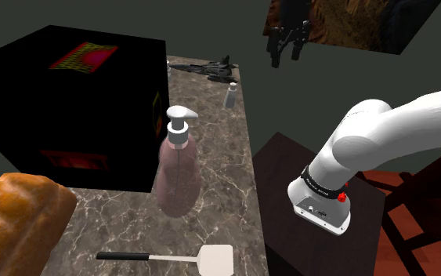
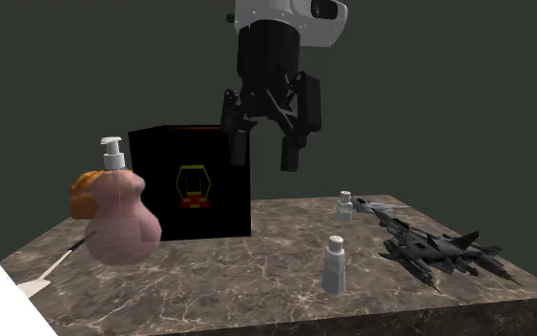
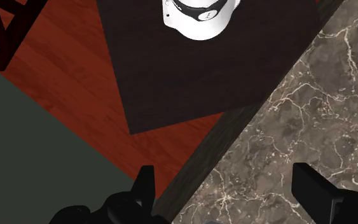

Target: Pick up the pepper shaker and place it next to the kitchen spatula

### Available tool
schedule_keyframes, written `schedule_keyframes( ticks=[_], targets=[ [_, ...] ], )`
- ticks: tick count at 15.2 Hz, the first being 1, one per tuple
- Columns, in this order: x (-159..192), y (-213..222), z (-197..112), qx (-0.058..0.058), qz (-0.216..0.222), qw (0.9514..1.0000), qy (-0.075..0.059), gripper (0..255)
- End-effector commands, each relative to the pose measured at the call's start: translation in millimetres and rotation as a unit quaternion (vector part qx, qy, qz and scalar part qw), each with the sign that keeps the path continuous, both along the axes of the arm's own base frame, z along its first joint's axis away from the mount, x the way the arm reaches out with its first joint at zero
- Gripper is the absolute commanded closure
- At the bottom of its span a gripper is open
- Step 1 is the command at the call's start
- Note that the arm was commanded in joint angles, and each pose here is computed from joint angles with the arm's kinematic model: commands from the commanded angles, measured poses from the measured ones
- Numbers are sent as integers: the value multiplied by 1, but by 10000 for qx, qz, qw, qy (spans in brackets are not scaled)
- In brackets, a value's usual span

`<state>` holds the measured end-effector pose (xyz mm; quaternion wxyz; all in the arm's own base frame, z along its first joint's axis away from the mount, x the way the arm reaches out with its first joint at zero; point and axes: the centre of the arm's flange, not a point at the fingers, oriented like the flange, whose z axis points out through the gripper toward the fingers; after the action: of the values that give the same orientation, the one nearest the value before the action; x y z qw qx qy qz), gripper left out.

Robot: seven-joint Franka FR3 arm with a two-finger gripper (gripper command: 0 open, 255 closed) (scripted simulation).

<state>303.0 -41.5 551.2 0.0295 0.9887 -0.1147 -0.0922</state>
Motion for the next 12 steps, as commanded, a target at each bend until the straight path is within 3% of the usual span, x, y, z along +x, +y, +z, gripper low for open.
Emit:
schedule_keyframes(
  ticks=[1,12],
  targets=[
    [0,0,0,0,0,10000,0,0],
    [107,-22,-87,-55,-710,9972,-246,0]
  ],
)
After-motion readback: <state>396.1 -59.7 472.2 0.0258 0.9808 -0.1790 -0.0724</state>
